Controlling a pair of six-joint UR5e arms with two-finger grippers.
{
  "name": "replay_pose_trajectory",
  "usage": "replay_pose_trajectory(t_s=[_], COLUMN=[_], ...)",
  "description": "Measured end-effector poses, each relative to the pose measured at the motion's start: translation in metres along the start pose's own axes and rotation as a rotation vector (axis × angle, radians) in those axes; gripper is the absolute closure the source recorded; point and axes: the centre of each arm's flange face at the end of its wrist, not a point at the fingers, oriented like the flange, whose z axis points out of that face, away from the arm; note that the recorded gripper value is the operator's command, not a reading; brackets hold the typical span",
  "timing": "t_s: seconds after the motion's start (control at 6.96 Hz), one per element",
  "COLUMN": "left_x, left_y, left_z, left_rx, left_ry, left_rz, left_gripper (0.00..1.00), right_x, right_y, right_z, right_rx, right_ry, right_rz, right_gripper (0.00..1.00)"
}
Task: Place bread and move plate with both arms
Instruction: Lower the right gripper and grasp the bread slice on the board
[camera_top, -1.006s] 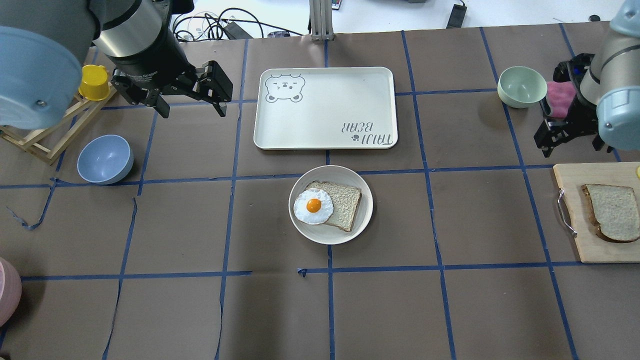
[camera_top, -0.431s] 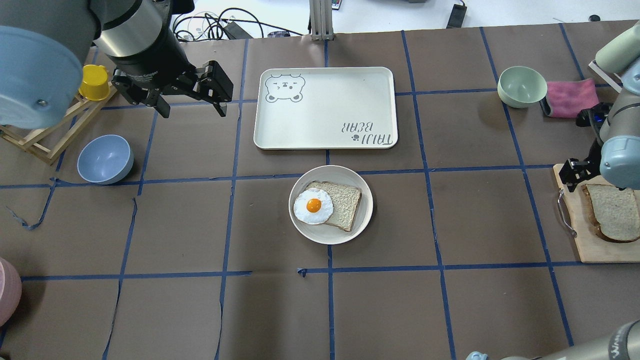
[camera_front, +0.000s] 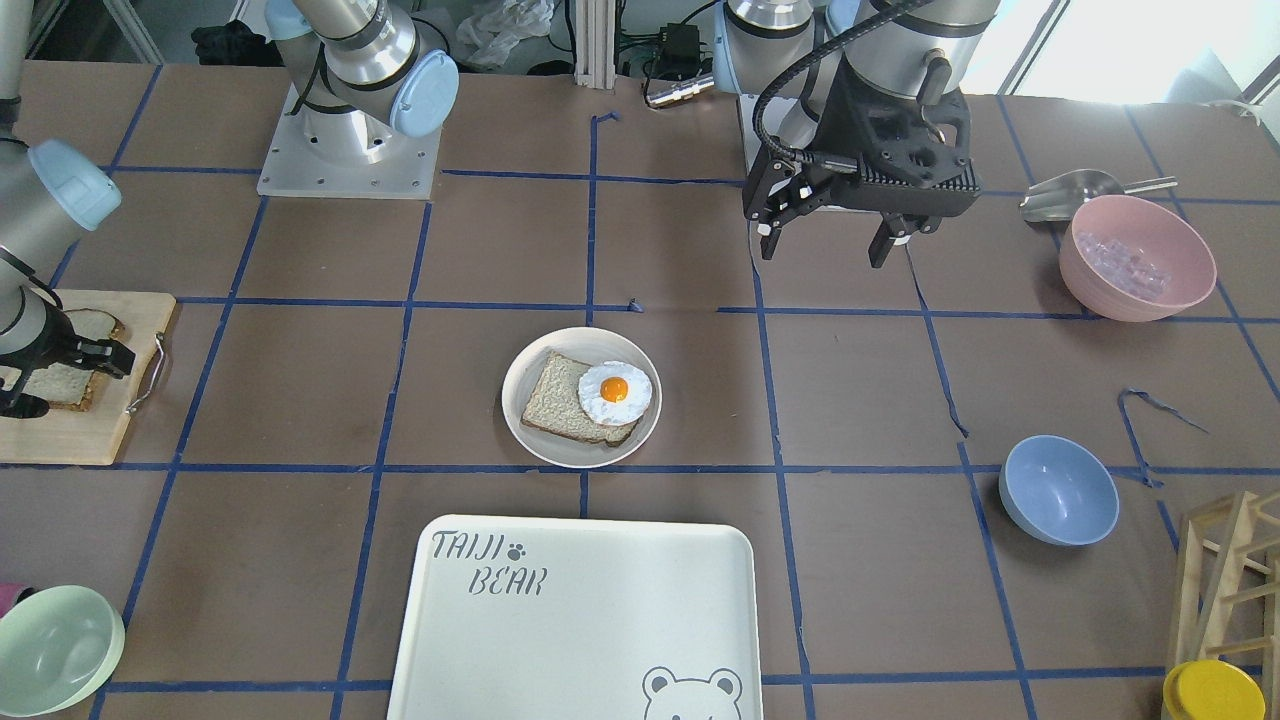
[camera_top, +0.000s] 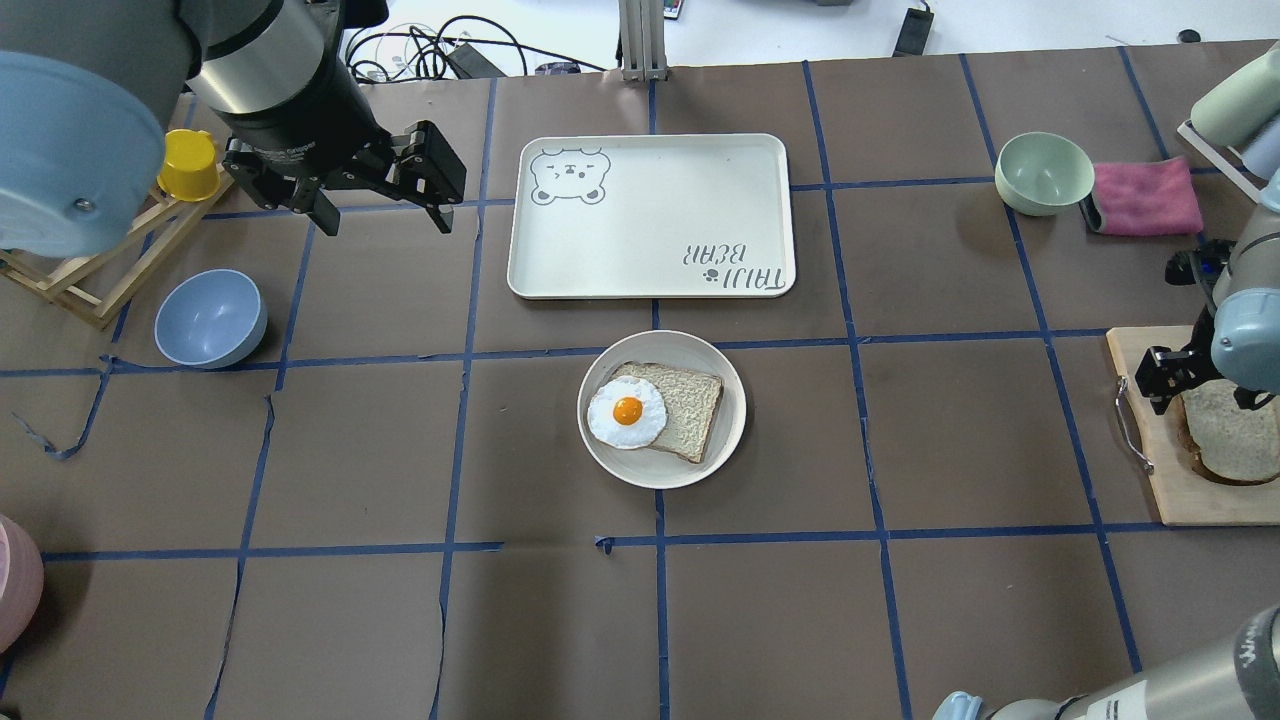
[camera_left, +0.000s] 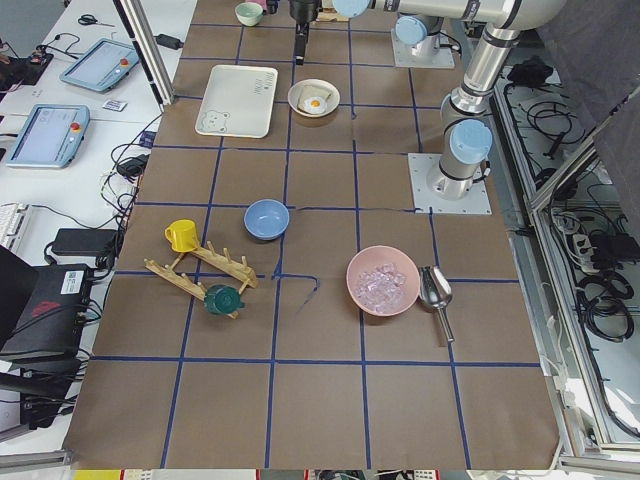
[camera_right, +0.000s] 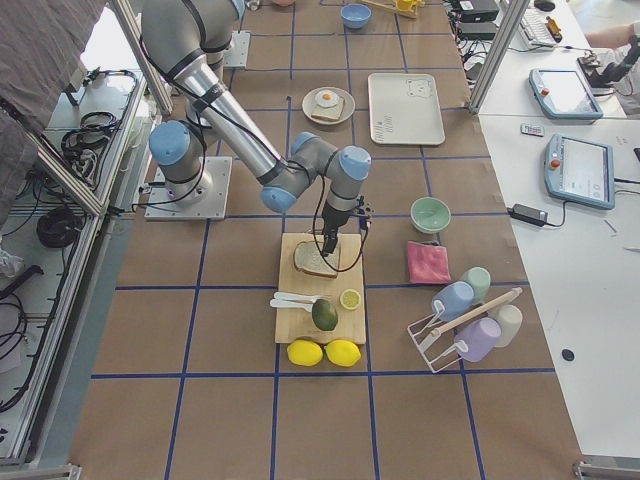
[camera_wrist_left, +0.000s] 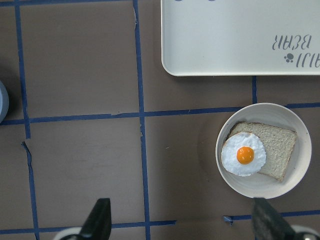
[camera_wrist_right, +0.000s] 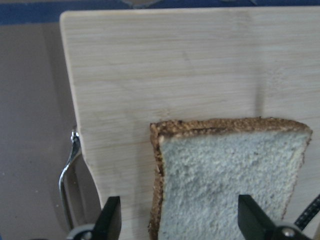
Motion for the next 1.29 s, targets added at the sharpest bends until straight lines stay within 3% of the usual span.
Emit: replay_pose_trajectory(t_s=[0.29, 0.43, 0.72, 0.86, 1.29], left_x=[-0.0003, -0.0004, -0.0004, -0.0003, -0.0003], left_y=[-0.0001, -0.0002, -0.0002, -0.0002, -0.0002], left_z=[0.0000, -0.0001, -0.0001, 0.0000, -0.0001], left_rx=[0.000, 0.001, 0.001, 0.000, 0.001], left_ry=[0.000, 0.000, 0.001, 0.001, 0.002], left_rz=[-0.001, -0.001, -0.001, -0.001, -0.001], left_gripper=[0.00, 0.00, 0.00, 0.00, 0.00], right_x=[-0.0011, -0.0004, 0.0013, 0.0019, 0.0031], right_y=[0.0019, 0.0026, 0.0038, 0.0042, 0.0053], right_z=[0.0057, 0.0063, 0.0064, 0.0062, 0.0026], right_rx=[-0.015, -0.022, -0.033, -0.037, -0.037], right_ry=[0.003, 0.011, 0.028, 0.034, 0.038], right_rz=[-0.004, -0.004, -0.005, -0.006, -0.004], right_gripper=[0.48, 0.66, 0.92, 1.00, 1.00])
